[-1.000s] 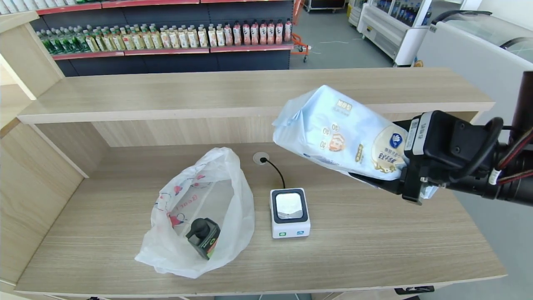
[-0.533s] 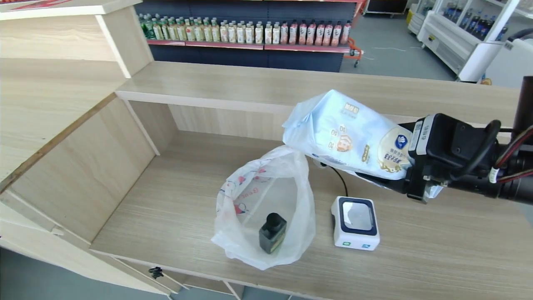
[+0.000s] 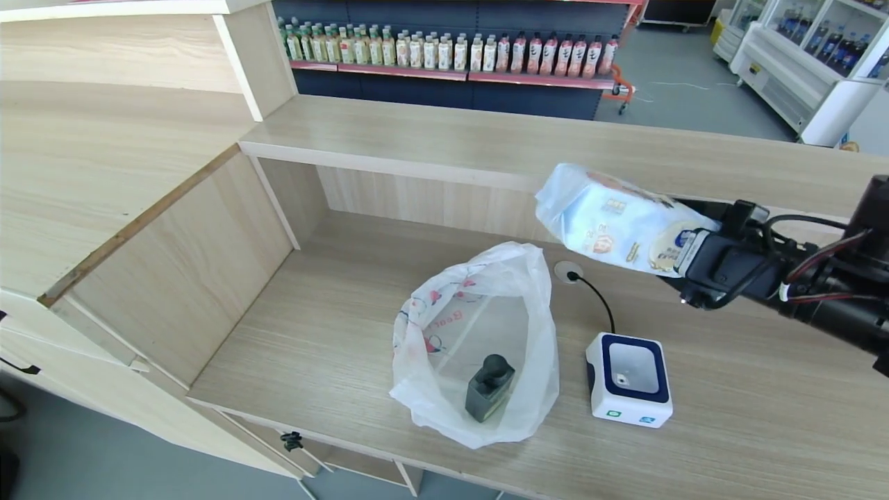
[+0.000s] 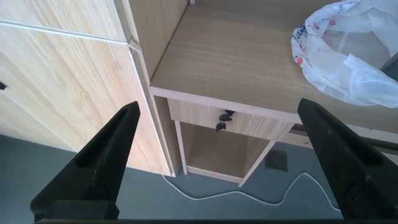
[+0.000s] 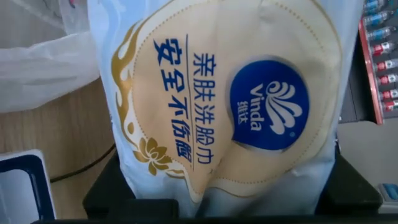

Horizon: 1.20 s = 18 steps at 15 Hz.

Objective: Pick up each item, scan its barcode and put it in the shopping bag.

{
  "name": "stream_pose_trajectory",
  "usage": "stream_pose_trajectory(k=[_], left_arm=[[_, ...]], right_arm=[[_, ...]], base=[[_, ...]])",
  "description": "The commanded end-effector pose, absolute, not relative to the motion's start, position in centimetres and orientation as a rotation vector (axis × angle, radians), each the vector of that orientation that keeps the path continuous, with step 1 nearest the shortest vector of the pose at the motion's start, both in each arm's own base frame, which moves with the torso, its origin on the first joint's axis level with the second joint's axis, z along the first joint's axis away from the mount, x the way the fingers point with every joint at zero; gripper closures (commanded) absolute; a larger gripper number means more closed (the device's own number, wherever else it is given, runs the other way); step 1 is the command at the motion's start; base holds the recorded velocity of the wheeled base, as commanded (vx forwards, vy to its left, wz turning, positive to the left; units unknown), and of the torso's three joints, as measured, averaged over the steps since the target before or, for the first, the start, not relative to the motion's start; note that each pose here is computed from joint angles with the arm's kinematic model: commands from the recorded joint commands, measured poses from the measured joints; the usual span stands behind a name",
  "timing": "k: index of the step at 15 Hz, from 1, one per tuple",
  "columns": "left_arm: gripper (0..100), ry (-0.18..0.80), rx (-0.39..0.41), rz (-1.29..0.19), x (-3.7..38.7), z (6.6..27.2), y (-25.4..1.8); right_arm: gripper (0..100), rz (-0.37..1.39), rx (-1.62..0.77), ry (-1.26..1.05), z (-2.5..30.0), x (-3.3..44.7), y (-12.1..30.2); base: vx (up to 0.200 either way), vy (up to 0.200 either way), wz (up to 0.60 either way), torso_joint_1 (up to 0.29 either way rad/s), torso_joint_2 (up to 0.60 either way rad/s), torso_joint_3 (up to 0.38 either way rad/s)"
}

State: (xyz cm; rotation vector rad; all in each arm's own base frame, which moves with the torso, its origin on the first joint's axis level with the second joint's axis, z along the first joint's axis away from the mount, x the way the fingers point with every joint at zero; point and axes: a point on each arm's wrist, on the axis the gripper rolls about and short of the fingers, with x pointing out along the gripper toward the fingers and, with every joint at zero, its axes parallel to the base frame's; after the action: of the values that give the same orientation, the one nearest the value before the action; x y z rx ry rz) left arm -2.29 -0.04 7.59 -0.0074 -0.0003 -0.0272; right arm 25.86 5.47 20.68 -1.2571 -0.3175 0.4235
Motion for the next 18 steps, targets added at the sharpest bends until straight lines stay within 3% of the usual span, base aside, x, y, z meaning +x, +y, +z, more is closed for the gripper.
stream_pose_trajectory(k=[1,18], left_arm=[[0,-0.001,-0.008,-0.028,-2.3,7.6,0.0],[0,-0.001,-0.008,-0.026,-2.3,7.6,0.0]], right_arm=[[100,0.464,-1.289,-0.214,16.7,25.9,4.1],[100,0.449,-1.625,-0.387,12.6,28.1,0.3]], base=[[0.0,0.0,0.0,0.0,0.0,0.0],[0.0,0.0,0.0,0.0,0.0,0.0]])
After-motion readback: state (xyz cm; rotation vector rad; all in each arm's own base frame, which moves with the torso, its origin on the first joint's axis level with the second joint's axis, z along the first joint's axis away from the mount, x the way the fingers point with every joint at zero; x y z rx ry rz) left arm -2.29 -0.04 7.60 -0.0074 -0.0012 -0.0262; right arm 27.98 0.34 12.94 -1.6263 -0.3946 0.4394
